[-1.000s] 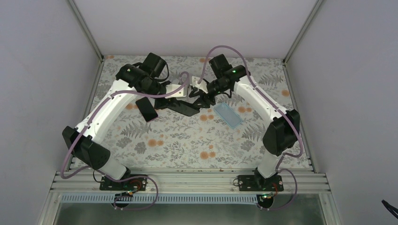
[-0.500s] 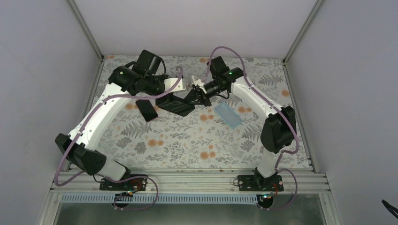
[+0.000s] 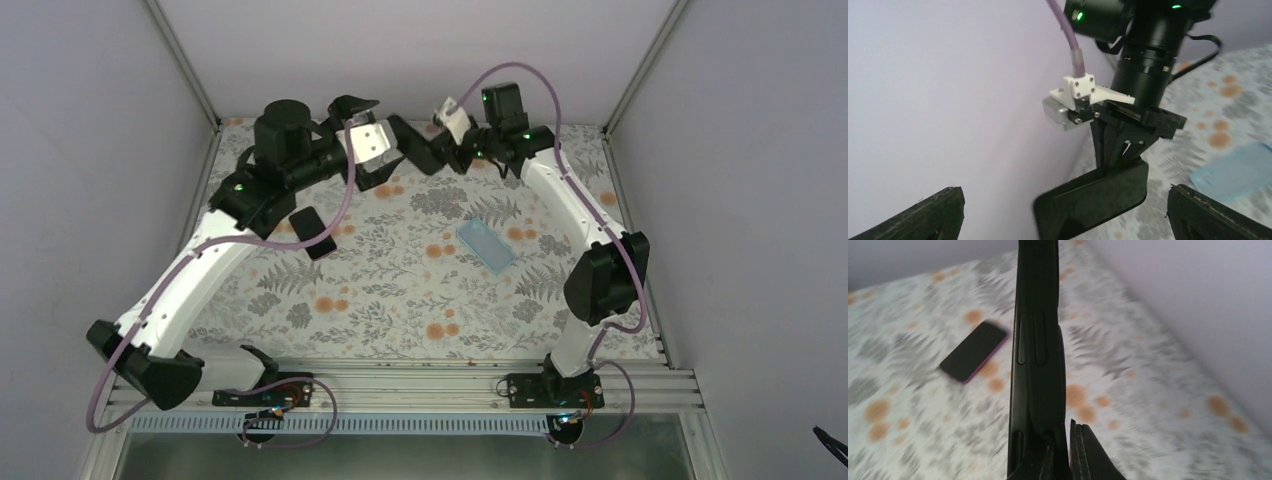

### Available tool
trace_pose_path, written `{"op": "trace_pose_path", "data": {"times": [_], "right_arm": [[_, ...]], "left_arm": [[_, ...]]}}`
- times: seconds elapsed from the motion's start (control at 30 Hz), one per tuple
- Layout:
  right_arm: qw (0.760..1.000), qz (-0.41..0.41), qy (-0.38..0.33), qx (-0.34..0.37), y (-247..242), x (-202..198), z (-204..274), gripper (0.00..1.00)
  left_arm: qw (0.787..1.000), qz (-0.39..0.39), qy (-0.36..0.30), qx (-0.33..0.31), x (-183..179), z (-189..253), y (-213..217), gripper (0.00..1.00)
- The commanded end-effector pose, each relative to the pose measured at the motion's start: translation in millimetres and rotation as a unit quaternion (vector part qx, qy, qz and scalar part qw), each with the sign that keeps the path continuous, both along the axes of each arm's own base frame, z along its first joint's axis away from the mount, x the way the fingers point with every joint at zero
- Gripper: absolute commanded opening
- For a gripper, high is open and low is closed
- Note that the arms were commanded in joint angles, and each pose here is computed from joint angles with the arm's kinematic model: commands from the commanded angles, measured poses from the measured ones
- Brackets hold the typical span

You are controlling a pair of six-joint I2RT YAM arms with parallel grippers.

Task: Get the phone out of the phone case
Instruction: Remove the phone case from the phone.

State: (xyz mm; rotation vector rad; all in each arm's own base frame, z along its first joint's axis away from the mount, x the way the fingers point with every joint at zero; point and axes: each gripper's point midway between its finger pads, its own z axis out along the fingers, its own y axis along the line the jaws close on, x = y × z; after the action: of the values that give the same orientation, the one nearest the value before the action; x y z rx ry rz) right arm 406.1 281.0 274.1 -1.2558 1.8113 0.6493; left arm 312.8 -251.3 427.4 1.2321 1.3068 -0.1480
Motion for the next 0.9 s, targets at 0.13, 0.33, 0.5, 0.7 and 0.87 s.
{"op": "trace_pose_path", "data": {"times": [0.13,0.33,0.5,0.7,0.87], "right_arm": [[0.975,-0.170,-0.076,0.120,1,75,122,0.03],[0.972,-0.173,-0.055,0.150,10,87,131,0.03],[0.972,-0.170,-0.046,0.159,12,86,130,0.03],[0.970,-0.170,-0.045,0.167,12,86,134,0.03],[0.970,-0.165,-0.042,0.173,13,84,137,0.03]], "left_arm": [[0.980,0.124,-0.027,-0.154,87,3,-26,1.00],[0.963,0.169,-0.028,-0.206,123,1,-30,1.00],[0.964,0.164,-0.016,-0.208,137,-5,-42,1.00],[0.972,0.143,-0.003,-0.184,143,-25,-54,1.00],[0.977,0.131,0.007,-0.171,138,-36,-56,0.99]]}}
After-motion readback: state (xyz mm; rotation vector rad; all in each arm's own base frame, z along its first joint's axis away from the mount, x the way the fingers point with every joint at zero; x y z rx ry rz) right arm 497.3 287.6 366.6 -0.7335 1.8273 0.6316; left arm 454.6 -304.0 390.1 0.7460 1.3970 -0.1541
